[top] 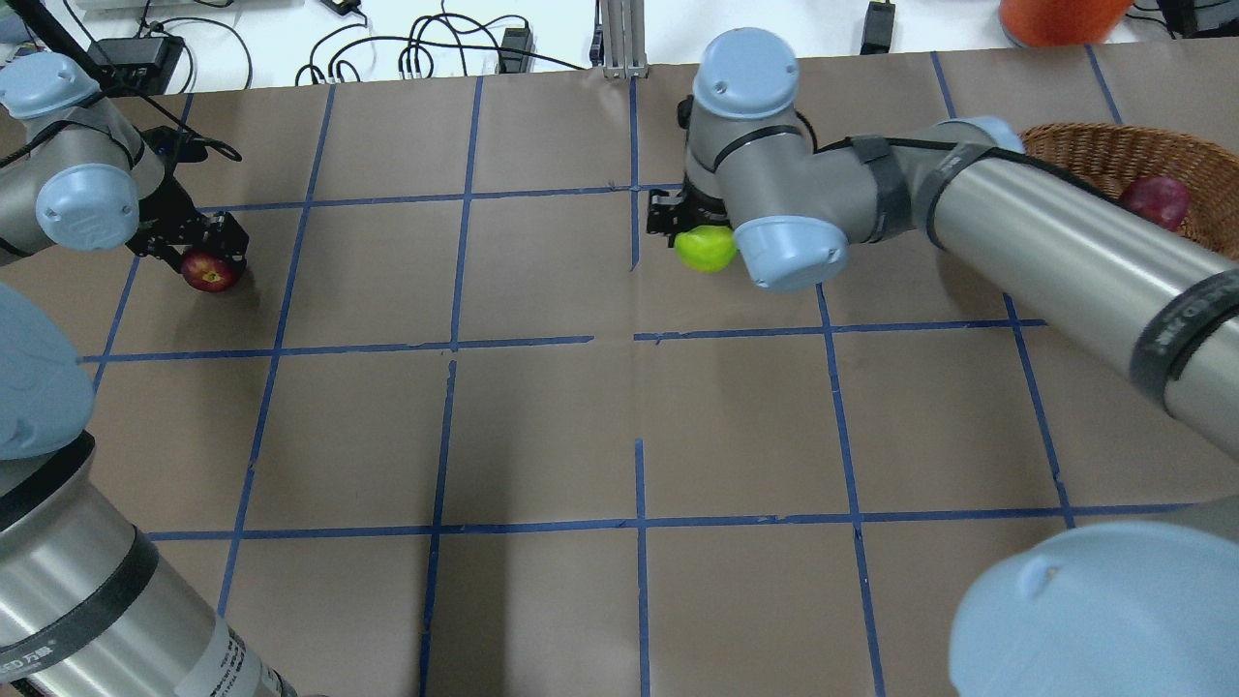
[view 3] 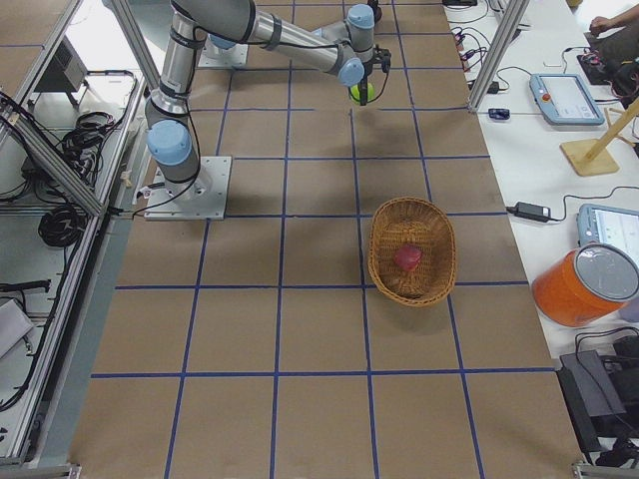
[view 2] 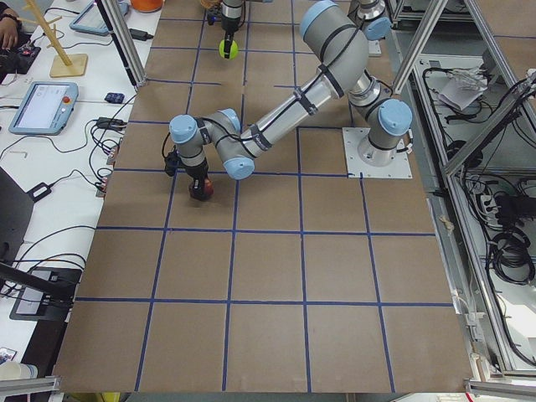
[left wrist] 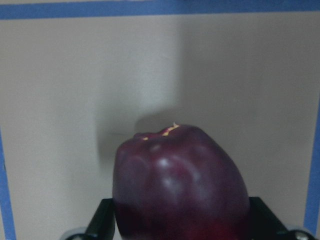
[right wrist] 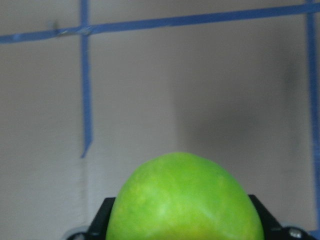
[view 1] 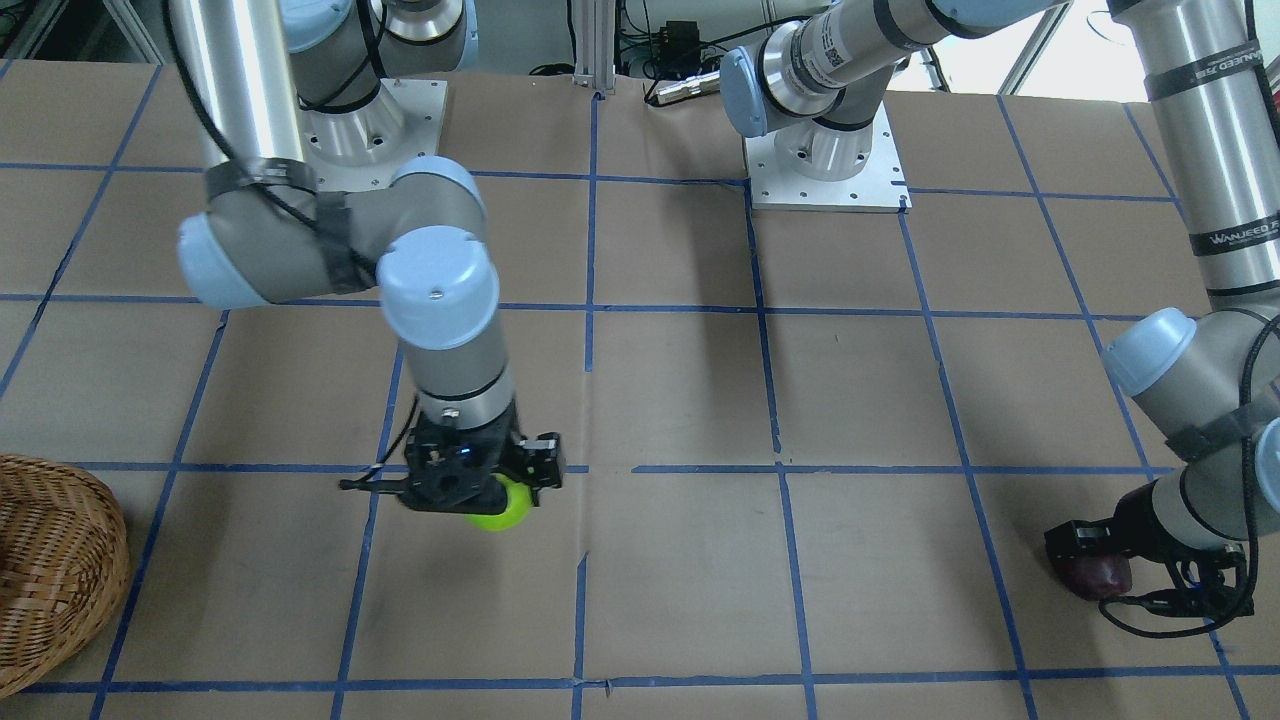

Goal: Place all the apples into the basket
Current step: 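Drop the green apple into the basket with the right gripper while the left lifts, then carry the red apple to the table center with the left gripper and release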

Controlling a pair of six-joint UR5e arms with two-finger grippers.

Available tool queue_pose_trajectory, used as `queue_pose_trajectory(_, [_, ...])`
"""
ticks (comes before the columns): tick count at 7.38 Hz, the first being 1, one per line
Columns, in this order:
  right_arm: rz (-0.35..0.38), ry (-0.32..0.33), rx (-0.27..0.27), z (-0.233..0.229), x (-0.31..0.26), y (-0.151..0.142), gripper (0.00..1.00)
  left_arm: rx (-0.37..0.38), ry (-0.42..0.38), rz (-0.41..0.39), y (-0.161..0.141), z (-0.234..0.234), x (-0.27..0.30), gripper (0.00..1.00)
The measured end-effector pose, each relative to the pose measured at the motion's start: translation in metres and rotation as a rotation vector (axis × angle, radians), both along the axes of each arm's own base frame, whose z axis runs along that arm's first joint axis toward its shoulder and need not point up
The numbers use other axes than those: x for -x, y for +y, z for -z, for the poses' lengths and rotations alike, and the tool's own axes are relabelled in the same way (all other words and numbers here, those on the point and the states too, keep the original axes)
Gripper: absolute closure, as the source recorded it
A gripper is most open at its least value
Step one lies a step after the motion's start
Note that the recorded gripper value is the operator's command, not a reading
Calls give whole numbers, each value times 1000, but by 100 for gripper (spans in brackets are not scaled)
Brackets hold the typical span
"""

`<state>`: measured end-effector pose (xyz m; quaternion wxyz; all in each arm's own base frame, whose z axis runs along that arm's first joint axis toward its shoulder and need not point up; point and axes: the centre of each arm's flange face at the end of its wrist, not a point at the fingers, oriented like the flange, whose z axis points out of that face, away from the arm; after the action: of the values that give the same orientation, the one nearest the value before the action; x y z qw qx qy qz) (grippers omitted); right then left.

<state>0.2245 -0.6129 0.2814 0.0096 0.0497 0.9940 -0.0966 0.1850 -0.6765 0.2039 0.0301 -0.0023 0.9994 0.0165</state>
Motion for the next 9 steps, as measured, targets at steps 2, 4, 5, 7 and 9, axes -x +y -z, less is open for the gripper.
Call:
queue_pose_trajectory(2, [-33,72,17,-16,155,-34,78,-18,12,13,5,-27,22,74])
queue_pose_trajectory(4, [-145,122,12,-15,296,-44,74,-48,34,-47,18,-77,89,74])
queue_pose_trajectory(5, [-189,137,-5,-5,351,-42,48,-45,63,-129,25,-102,142,74])
queue_pose_trajectory(7, [-209,141,-31,15,409,-36,0,-31,111,-311,44,-135,257,74])
queue_pose_trajectory(9, [-208,144,-38,22,424,-38,0,-41,114,-458,64,-125,370,74])
